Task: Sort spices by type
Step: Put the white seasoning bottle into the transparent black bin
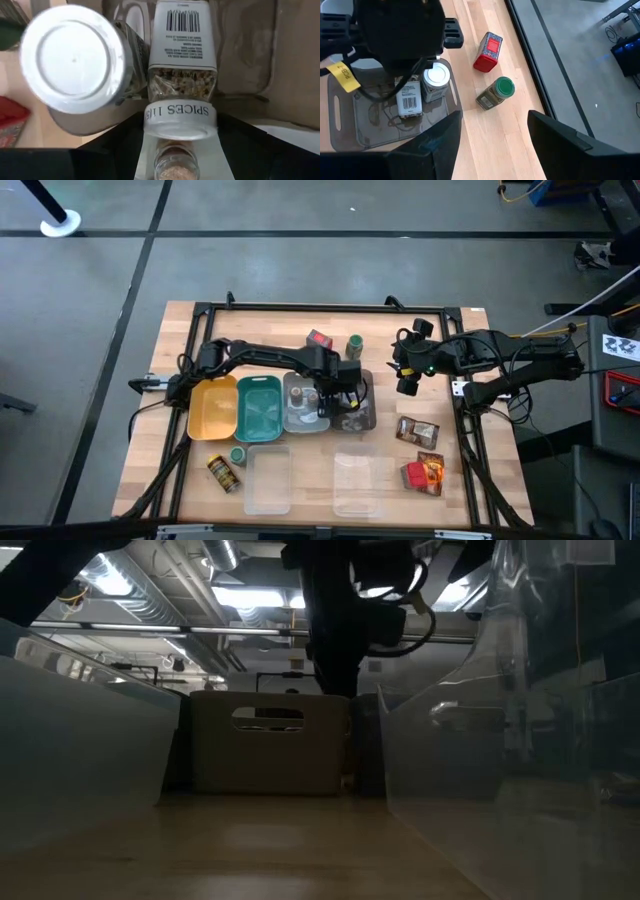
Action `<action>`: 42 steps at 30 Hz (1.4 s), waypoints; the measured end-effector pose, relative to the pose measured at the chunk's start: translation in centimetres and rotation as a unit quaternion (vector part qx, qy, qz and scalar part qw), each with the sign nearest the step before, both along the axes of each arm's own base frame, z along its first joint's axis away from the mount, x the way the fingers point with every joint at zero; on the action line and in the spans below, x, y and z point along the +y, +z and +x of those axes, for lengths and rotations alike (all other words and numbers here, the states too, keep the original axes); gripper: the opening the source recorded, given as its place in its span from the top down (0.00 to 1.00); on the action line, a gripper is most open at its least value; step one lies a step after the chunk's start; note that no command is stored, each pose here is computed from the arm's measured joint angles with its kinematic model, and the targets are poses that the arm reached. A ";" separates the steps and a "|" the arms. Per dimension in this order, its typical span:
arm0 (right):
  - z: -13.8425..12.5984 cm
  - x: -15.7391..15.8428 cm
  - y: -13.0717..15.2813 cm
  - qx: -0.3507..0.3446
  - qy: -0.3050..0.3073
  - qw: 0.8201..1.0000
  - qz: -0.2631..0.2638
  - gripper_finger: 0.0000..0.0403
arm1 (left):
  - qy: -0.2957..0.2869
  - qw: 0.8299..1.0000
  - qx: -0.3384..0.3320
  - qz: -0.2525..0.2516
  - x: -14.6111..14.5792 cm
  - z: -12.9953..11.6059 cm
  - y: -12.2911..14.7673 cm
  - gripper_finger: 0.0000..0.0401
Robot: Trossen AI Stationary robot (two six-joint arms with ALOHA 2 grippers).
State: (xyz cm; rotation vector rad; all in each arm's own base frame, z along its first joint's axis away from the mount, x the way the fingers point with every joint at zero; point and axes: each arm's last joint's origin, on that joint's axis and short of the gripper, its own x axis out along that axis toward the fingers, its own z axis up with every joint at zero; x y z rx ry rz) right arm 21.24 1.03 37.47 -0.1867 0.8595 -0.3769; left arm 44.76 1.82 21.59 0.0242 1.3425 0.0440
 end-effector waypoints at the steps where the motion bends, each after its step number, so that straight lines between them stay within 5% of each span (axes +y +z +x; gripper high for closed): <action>1: 0.0 0.0 0.0 0.000 0.000 1.000 0.000 0.43 | 0.000 1.000 0.001 0.000 0.0 0.0 -0.1 0.42; 7: 0.0 0.0 0.0 0.000 0.000 1.000 0.000 0.43 | -0.011 1.000 -0.001 0.003 0.0 0.1 -0.1 0.52; 31: 0.4 0.0 -0.3 -0.007 -0.021 1.000 0.017 0.43 | -0.003 1.000 0.003 0.001 0.0 -0.7 3.5 0.51; 42: 3.2 0.5 -9.3 -0.055 -0.033 0.995 0.073 0.43 | -0.002 1.000 -0.002 0.001 0.0 -0.6 3.7 0.51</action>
